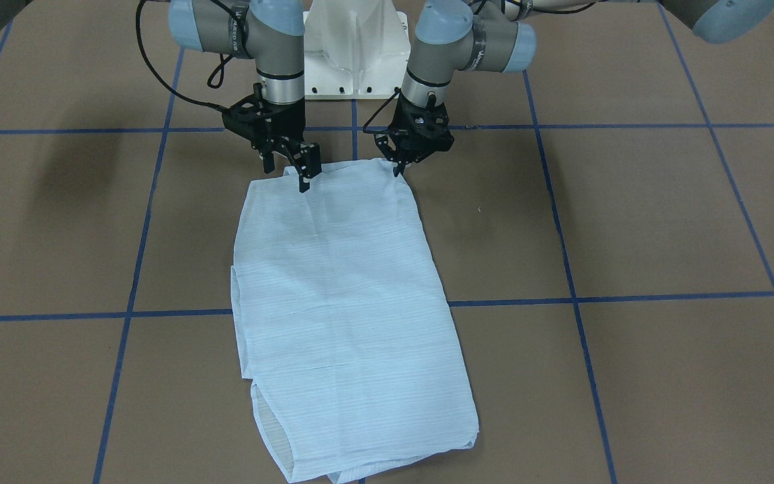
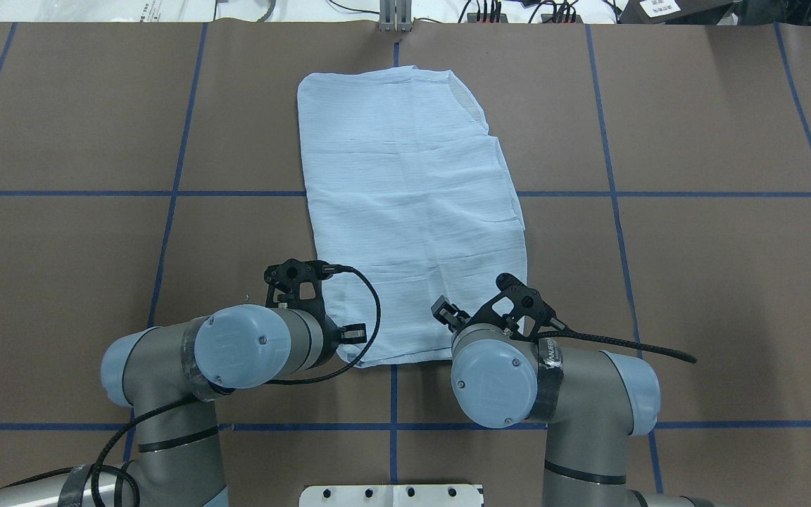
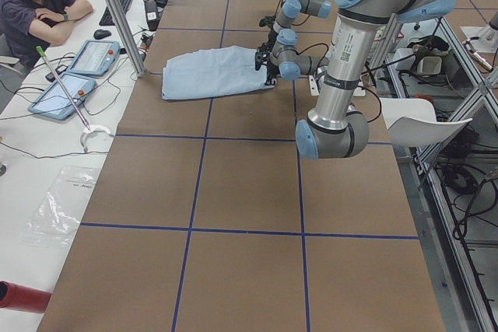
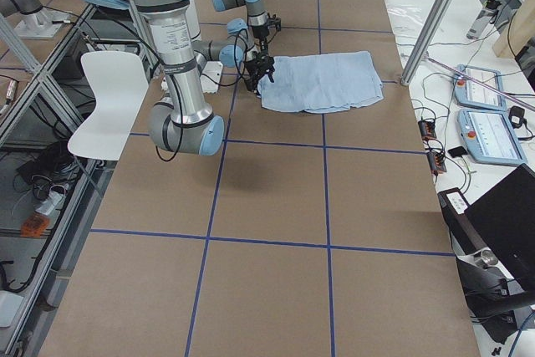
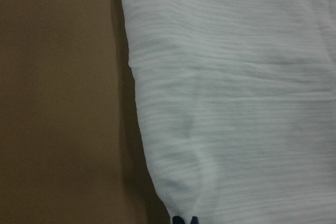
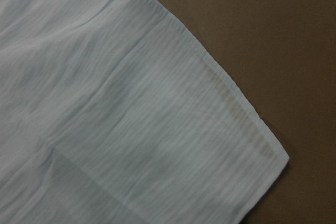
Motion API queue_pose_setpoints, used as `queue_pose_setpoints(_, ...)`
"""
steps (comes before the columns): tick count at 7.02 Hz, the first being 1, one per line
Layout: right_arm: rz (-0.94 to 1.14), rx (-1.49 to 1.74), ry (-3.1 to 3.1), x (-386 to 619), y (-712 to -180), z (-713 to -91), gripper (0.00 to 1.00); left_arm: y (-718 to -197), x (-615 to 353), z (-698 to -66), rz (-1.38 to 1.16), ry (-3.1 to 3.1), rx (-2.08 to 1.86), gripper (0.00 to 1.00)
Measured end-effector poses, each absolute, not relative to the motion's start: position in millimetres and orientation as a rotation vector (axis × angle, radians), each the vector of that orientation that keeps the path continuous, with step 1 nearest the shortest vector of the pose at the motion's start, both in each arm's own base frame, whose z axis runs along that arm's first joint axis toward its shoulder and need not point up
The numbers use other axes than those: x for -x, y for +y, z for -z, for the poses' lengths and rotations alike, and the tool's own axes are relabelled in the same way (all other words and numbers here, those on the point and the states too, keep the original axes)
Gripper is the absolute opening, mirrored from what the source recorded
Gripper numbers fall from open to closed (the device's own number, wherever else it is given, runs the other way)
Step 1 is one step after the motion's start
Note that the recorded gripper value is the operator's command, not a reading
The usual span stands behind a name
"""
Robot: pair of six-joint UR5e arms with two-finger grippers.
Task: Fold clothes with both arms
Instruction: 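Lower both grippers to the shirt edge nearest the robot and grasp it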
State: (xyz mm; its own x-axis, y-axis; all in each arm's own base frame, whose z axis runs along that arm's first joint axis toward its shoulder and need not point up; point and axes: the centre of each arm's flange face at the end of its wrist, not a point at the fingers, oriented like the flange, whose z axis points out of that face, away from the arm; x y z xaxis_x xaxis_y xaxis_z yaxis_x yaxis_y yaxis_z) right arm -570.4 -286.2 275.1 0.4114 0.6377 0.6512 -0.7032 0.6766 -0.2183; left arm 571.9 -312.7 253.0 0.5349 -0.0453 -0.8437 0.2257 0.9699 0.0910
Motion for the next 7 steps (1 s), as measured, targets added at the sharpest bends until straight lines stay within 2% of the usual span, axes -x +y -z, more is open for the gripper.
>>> queue_pose_setpoints(6, -0.86, -0.091, -0.751, 586.8, -273.0, -282.4, 0.94, -313.2, -570.2, -250.7, 0.162, 1.0, -0.21, 0.0)
queue_pose_setpoints(7, -0.861, -0.092, -0.749, 592.5, -274.4, -279.8, 0.9, -313.6, -569.9, -250.5, 0.162, 1.0, -0.211, 0.0)
